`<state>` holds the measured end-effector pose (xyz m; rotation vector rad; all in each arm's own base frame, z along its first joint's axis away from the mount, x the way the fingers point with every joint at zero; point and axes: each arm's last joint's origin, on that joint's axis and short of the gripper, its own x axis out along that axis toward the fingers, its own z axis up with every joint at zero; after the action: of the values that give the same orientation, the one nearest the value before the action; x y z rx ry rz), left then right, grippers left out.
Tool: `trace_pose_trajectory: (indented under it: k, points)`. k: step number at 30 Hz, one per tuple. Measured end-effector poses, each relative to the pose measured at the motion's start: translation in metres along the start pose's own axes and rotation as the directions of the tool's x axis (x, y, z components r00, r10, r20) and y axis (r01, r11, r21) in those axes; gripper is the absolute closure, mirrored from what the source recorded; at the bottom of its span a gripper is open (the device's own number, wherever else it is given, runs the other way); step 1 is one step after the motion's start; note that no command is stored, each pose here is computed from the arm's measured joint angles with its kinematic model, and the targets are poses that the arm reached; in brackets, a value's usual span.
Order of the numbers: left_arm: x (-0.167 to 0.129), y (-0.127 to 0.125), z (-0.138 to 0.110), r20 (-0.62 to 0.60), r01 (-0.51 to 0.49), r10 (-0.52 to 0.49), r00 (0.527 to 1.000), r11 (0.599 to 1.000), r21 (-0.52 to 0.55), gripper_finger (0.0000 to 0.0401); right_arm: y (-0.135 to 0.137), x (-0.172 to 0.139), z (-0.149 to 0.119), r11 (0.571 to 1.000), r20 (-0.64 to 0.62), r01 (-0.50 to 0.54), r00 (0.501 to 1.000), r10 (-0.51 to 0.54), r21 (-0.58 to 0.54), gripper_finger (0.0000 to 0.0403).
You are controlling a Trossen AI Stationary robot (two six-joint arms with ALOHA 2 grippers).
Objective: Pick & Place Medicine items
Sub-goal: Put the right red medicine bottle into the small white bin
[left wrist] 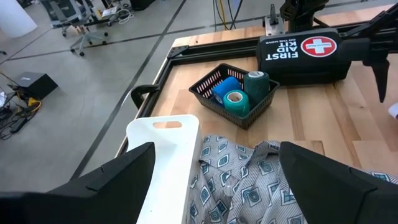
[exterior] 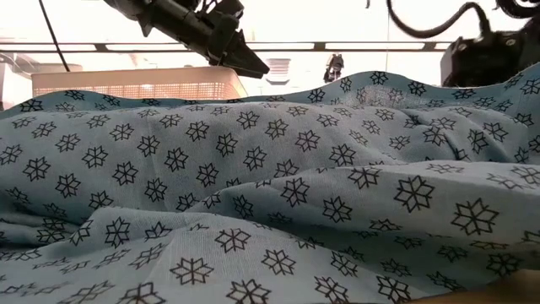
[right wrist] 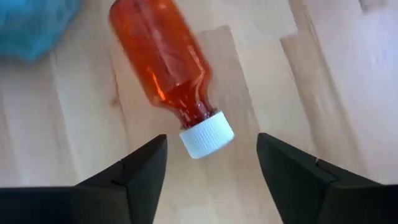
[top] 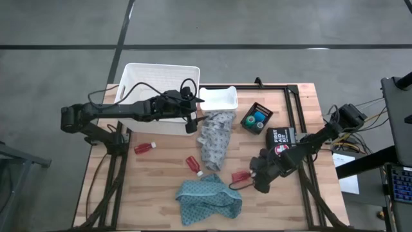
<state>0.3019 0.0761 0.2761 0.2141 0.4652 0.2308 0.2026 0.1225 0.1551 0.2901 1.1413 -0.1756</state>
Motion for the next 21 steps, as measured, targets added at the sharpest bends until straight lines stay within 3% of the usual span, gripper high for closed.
trace_pose_trajectory:
  k: [3, 7, 21]
  points:
    - [0.0, -0.0001, 0.0, 0.0, 0.0, 0.0, 1.0, 1.0, 0.0, 0.0054, 0.0018, -0.0023, 0.0046, 0.989, 0.059, 0.036, 0.998, -0.028, -0.141, 0.0139]
    - [0.0, -0.0001, -0.0002, -0.002, 0.001, -0.001, 1.0, 1.0, 0.0, 0.0054, 0.0043, -0.0048, 0.0094, 0.969, 0.108, 0.067, 0.993, -0.042, -0.236, 0.0124]
    - [-0.0001, 0.0, -0.0002, -0.003, 0.0, 0.0, 1.0, 1.0, 0.0, 0.0054, 0.0051, -0.0022, 0.0082, 0.966, 0.106, 0.048, 0.994, -0.022, -0.255, 0.0128]
